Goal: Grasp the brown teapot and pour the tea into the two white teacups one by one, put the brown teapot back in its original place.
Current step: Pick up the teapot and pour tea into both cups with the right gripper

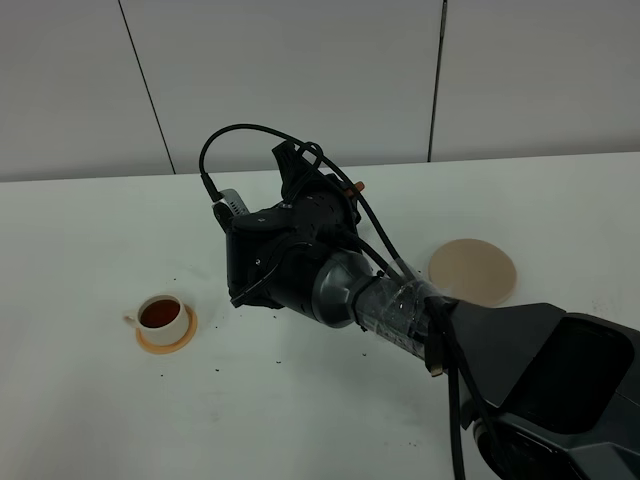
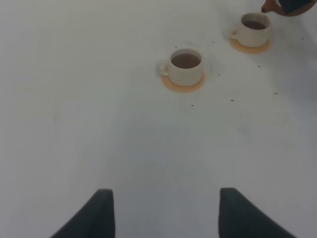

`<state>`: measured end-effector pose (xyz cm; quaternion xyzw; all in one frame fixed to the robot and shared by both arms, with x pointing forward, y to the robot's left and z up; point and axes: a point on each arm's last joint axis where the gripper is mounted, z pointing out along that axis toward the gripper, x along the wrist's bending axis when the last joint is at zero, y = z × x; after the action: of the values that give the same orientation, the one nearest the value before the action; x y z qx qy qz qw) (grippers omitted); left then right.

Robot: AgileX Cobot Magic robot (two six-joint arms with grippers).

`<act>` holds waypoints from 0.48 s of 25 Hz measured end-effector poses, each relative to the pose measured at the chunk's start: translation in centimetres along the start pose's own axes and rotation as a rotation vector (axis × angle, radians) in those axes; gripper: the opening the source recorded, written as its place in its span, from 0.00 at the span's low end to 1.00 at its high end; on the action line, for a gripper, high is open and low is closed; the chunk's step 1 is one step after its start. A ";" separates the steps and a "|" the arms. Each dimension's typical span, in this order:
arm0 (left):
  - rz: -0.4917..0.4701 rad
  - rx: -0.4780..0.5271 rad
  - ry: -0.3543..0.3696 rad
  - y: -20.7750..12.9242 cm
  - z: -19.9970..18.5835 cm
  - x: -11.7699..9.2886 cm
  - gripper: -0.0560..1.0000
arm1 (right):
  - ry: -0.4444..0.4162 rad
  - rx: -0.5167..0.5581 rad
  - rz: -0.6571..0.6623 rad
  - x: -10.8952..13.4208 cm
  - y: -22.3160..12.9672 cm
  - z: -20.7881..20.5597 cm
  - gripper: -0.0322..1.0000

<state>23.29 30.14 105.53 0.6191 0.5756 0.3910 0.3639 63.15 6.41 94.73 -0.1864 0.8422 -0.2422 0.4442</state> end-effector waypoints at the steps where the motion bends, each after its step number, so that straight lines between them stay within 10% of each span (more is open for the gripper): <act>1: 0.000 0.000 0.000 0.0 0.0 0.0 0.56 | -0.001 0.001 0.000 0.0 0.0 0.0 0.12; 12: 0.000 0.000 0.000 0.0 0.0 0.0 0.56 | -0.002 0.002 -0.002 0.0 0.0 0.0 0.12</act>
<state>23.29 30.14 105.53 0.6191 0.5756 0.3910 0.3639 63.16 6.41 94.75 -0.1870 0.8414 -0.2431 0.4450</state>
